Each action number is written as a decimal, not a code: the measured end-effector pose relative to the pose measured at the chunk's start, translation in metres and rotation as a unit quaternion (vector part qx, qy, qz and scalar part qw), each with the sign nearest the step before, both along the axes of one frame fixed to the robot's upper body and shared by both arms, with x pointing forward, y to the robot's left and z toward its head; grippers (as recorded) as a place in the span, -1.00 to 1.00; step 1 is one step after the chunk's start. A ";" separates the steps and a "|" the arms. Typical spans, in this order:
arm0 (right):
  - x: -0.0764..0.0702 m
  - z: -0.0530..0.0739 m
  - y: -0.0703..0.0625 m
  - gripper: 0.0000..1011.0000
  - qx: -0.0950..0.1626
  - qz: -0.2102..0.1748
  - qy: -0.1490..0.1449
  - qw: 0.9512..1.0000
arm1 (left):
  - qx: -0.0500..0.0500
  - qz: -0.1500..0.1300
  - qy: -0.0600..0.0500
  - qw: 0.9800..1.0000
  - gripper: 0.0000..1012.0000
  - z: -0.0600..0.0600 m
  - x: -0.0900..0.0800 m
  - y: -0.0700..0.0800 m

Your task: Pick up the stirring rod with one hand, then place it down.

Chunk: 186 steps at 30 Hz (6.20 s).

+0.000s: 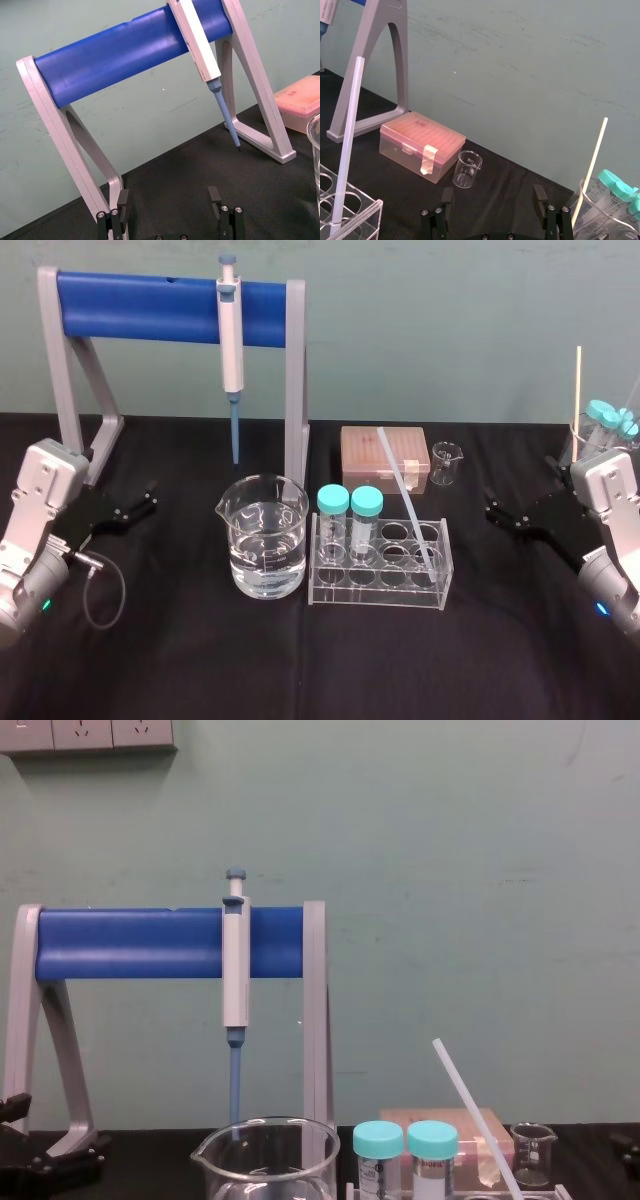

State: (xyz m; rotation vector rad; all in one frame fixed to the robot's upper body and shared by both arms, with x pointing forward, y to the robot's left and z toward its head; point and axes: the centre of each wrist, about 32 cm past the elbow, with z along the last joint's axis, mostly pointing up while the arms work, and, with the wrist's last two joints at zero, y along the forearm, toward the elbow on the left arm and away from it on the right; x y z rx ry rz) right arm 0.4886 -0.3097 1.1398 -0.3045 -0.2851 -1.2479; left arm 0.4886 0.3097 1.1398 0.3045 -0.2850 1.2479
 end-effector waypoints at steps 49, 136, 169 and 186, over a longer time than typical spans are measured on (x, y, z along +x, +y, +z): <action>0.006 0.029 -0.007 0.98 0.091 0.046 0.037 0.994 | 0.000 0.000 0.000 1.000 0.98 0.000 0.000 0.000; 0.058 0.055 0.055 -0.22 0.139 0.177 0.138 0.964 | 0.000 0.000 0.000 1.000 0.98 0.000 0.000 0.000; 0.046 0.040 0.054 -0.86 0.160 0.171 0.068 0.970 | 0.000 0.000 0.000 1.000 0.98 0.000 0.000 0.000; 0.029 0.041 0.051 -0.86 0.228 0.173 -0.020 0.958 | 0.000 0.000 0.000 1.000 0.98 0.000 0.000 0.000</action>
